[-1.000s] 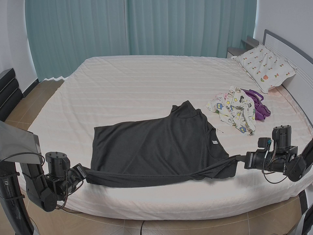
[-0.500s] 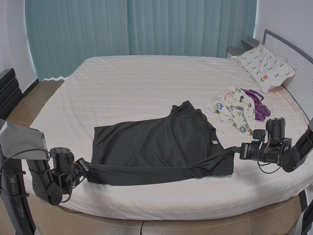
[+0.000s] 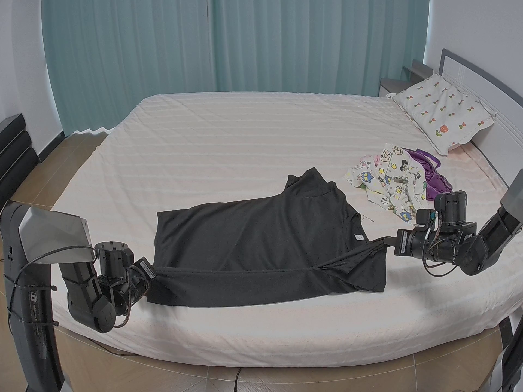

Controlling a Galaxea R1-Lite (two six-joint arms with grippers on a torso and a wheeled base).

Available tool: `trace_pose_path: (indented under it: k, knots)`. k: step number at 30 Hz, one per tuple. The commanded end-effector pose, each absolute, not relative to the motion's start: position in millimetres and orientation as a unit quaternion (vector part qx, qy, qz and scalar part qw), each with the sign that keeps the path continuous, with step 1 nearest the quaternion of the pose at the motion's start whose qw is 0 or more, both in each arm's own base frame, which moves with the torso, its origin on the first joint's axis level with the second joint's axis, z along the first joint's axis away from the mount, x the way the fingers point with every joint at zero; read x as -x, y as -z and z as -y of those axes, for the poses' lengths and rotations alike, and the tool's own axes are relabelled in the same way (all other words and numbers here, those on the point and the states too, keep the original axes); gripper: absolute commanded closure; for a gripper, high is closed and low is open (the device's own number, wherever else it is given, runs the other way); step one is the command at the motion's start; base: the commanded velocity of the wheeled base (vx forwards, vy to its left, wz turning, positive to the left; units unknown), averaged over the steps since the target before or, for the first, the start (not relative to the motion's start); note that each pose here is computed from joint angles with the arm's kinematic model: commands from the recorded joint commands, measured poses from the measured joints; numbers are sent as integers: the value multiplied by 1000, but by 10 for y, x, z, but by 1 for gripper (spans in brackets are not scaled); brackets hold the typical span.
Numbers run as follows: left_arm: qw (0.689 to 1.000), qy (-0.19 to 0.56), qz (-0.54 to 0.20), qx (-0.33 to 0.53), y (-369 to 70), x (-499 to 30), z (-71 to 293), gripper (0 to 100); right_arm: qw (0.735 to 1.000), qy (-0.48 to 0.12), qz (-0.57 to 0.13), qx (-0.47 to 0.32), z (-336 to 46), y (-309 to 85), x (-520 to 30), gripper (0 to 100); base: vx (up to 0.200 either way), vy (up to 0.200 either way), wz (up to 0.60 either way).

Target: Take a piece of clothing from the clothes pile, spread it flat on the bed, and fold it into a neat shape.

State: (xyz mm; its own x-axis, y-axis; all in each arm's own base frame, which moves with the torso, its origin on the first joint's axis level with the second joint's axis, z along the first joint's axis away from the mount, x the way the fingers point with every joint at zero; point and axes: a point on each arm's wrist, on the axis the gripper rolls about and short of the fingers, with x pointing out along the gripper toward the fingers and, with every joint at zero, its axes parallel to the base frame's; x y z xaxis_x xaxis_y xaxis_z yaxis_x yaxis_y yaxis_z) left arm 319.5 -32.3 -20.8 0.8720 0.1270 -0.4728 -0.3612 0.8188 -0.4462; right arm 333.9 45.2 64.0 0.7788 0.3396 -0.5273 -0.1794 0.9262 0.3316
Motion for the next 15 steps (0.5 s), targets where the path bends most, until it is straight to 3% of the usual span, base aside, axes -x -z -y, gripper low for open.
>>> trace_pose_path:
  k: [1, 15]
  knots:
    - [929, -133, -217, 269, 290, -3265, 325, 100, 933, -135, -307, -134, -442, -555, -3439, 100, 0, 0, 0]
    - [928, -138, -222, 266, 394, -3532, 360, 100, 933, -127, -308, -133, -454, -385, -3717, 100, 0, 0, 0]
